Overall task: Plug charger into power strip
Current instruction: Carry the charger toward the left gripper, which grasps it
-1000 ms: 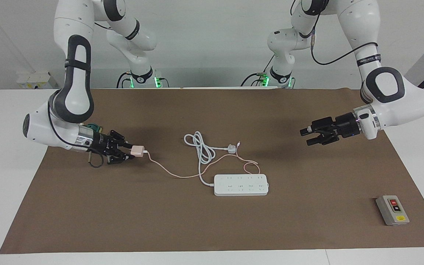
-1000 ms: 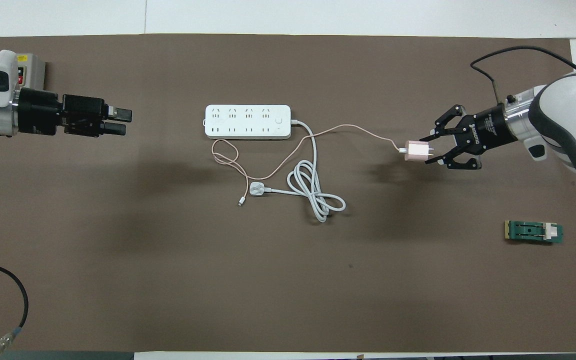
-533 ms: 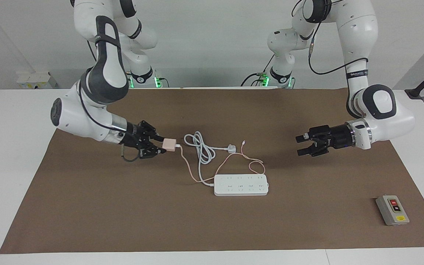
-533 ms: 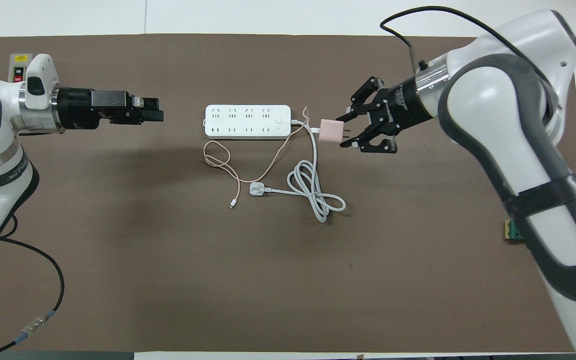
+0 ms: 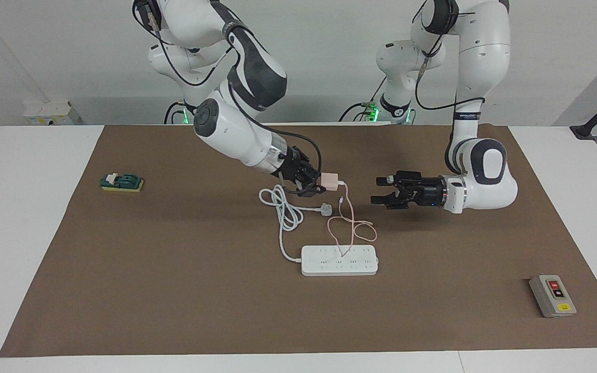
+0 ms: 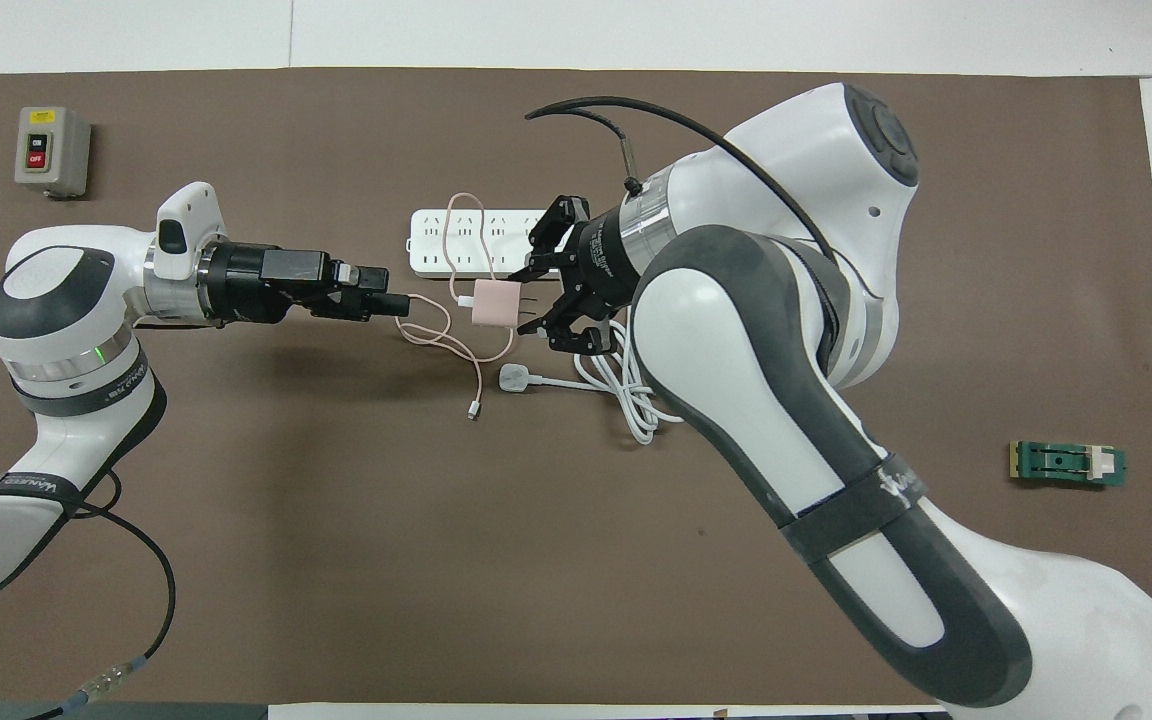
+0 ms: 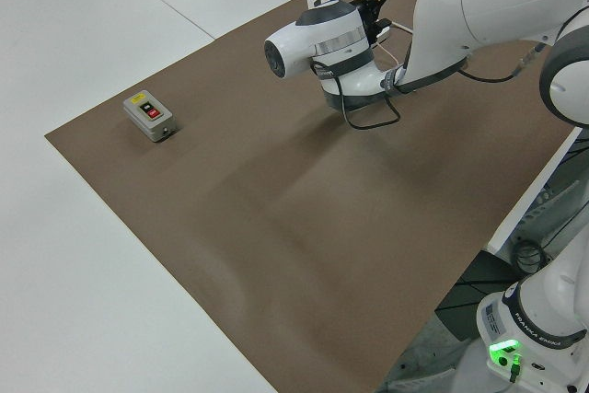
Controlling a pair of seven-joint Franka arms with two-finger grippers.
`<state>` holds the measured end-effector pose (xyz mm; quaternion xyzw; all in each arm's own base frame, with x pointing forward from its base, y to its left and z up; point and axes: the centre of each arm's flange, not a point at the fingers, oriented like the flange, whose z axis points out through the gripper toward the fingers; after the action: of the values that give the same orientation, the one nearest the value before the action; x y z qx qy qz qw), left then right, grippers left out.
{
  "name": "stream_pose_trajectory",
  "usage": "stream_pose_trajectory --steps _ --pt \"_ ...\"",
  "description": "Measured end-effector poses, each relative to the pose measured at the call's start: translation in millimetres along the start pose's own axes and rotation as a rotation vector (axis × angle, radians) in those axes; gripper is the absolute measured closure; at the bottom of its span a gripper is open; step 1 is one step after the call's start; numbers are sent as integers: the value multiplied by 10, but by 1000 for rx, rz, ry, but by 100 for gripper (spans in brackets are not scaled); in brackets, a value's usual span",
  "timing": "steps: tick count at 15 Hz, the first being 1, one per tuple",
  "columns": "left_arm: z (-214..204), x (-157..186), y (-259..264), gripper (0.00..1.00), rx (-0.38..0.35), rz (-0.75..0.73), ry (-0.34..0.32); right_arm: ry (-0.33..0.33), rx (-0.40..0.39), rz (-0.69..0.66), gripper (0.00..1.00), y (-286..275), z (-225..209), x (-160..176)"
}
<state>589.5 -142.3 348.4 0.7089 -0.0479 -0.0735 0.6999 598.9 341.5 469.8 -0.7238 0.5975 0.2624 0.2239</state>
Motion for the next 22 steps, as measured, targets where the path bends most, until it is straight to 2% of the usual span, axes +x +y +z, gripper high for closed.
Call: stream_pose_trajectory --steps 4,9,16,18,22 --pt "301 -75 38 0 -28 25 -55 6 -33 -1 53 22 229 -6" --pt "580 -252 -79 0 -74 48 -61 8 -47 -10 53 50 360 -60" --pt "638 -289 -118 0 -64 43 -50 8 -43 -10 53 41 343 -59" --pt "644 -284 -127 3 -64 43 -40 8 -43 -10 53 41 342 -60" --pt "623 -271 -146 51 -54 43 -24 7 -39 -12 53 32 323 -66"
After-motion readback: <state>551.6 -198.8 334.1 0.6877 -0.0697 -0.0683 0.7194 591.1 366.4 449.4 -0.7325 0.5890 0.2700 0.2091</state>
